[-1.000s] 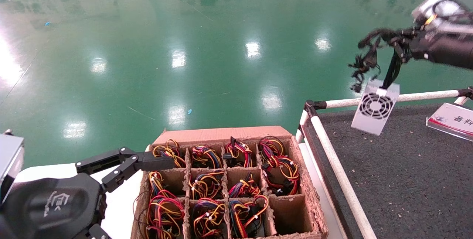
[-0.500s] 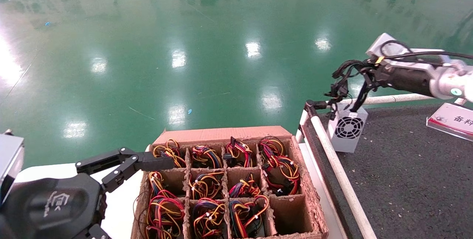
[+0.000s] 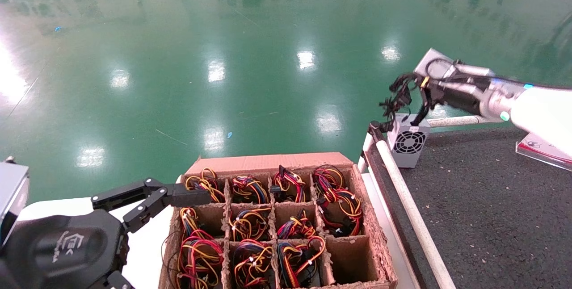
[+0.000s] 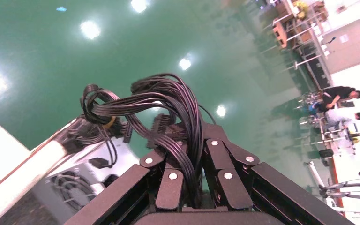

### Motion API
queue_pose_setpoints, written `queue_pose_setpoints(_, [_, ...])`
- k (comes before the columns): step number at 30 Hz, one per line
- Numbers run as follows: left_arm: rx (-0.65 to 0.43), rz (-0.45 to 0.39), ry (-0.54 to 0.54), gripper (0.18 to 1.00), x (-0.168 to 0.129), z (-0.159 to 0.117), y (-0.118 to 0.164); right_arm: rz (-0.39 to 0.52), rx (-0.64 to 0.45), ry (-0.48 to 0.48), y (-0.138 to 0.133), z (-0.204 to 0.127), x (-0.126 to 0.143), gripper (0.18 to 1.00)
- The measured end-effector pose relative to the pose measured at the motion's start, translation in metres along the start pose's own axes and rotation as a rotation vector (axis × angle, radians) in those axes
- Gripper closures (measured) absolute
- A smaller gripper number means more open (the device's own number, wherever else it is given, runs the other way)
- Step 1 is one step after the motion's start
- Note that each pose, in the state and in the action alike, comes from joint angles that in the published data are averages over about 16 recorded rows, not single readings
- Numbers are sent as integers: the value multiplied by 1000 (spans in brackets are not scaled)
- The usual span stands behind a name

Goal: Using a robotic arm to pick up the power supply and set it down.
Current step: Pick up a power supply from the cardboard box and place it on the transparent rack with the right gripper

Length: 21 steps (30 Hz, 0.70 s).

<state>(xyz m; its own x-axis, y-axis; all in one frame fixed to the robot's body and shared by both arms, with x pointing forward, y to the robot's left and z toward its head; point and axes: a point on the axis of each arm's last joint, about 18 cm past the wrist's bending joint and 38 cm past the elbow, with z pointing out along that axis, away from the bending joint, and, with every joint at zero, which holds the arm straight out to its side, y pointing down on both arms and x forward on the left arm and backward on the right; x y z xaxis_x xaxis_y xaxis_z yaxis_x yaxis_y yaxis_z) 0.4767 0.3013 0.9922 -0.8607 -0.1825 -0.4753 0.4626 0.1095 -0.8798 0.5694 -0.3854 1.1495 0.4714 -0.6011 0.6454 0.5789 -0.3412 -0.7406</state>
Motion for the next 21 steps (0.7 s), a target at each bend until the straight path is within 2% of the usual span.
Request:
queue_pose_setpoints(5, [0,0,0,184,0,0,0,-28,-51,116,4,9,39,983])
queue_pose_setpoints(11, [0,0,0,184,0,0,0,-61,-166,253,27,16,73,983])
queue_pose_setpoints(16, [0,0,0,184,0,0,0,-92,-277,331,52,21,88,983])
queue_pose_setpoints(21, [0,0,0,184,0,0,0,-125,-384,370,80,24,91,984])
